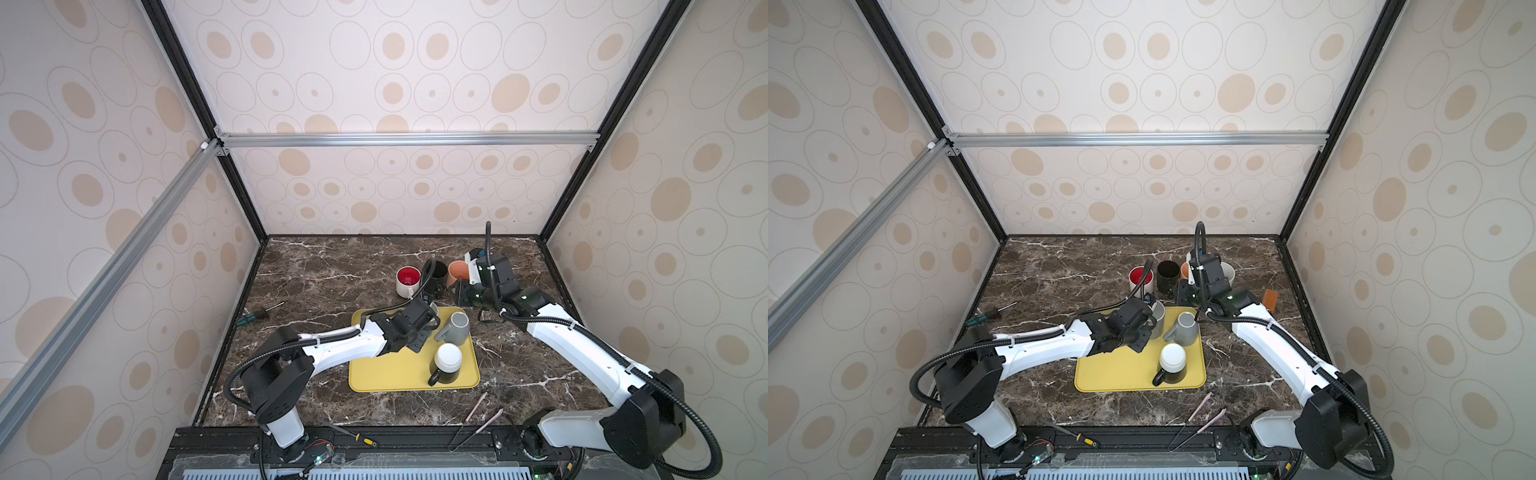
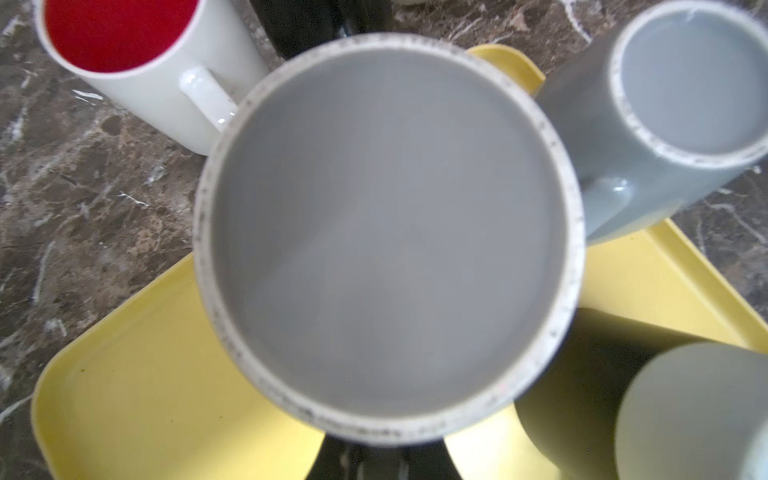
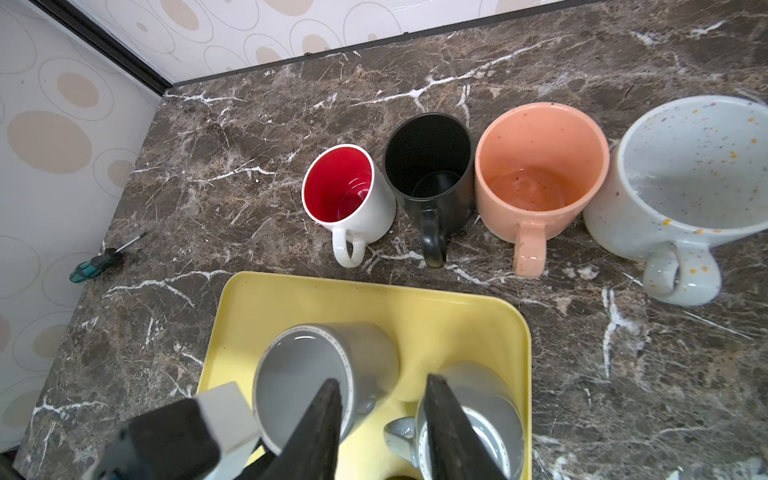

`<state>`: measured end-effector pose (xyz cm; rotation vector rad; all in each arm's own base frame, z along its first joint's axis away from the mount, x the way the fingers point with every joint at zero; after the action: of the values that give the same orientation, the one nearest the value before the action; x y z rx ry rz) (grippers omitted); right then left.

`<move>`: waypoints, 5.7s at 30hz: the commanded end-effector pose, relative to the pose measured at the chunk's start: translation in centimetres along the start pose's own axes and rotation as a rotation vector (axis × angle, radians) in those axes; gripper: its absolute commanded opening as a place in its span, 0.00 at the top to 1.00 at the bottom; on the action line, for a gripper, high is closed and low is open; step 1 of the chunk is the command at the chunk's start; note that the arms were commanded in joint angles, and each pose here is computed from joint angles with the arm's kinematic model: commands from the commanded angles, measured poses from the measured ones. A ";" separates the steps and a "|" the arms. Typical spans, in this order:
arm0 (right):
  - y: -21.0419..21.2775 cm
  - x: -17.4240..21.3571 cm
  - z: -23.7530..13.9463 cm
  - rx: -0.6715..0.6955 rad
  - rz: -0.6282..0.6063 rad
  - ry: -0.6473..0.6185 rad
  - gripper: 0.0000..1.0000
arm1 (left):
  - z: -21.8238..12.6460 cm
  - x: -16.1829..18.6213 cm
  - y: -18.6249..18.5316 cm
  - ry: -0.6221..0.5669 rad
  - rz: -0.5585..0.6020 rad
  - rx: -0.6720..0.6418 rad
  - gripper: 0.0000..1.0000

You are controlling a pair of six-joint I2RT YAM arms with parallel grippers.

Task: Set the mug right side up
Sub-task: 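Lift the grey mug and raise it toward the right gripper, then grasp the grey mug's handle with the right gripper while the left gripper holds it, then open the left gripper and carry the grey mug away with the right gripper, then lower the grey mug upright beside the red-lined white mug with the right gripper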

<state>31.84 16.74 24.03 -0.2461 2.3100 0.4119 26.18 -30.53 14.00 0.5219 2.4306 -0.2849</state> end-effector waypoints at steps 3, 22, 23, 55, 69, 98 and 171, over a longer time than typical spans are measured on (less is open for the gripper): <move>0.4 -0.8 -0.8 -0.038 0.014 -0.037 0.64 | -5.3 -5.5 0.1 -0.223 -0.052 0.038 1.00; 5.8 -5.3 -9.3 -0.434 0.035 -0.306 0.56 | -17.2 -13.0 7.3 -0.627 -0.375 0.293 1.00; 6.3 -5.4 -9.3 -0.471 0.035 -0.301 0.56 | -18.0 -13.5 7.6 -0.653 -0.394 0.326 1.00; 14.9 -12.5 -6.7 -1.023 0.128 -0.288 0.48 | -25.8 -15.7 11.8 -0.935 -0.670 1.181 1.00; 17.3 -13.1 -6.3 -1.098 0.110 -0.283 0.54 | -26.2 -15.3 11.7 -0.940 -0.668 1.197 1.00; 19.2 -14.0 -4.9 -1.171 0.159 -0.287 0.95 | -25.3 -14.4 11.5 -0.914 -0.683 1.254 1.00; 15.2 -4.6 17.2 0.177 -0.267 0.042 1.00 | -16.3 -3.9 20.3 -0.698 -0.752 0.079 0.00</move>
<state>40.79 36.31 15.90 -0.5261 2.4068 0.0450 29.05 -8.36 27.01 -0.4560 1.8489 -0.7355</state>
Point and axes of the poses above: each gripper's point midway between its finger pads, its own z axis out along the fingers, its own y axis along the line the jaws close on, x = y × z, the point moved 4 cm from there along -z, back along the fingers, and after that the axes turned 10 degrees about -z, right-handed, at the moved point
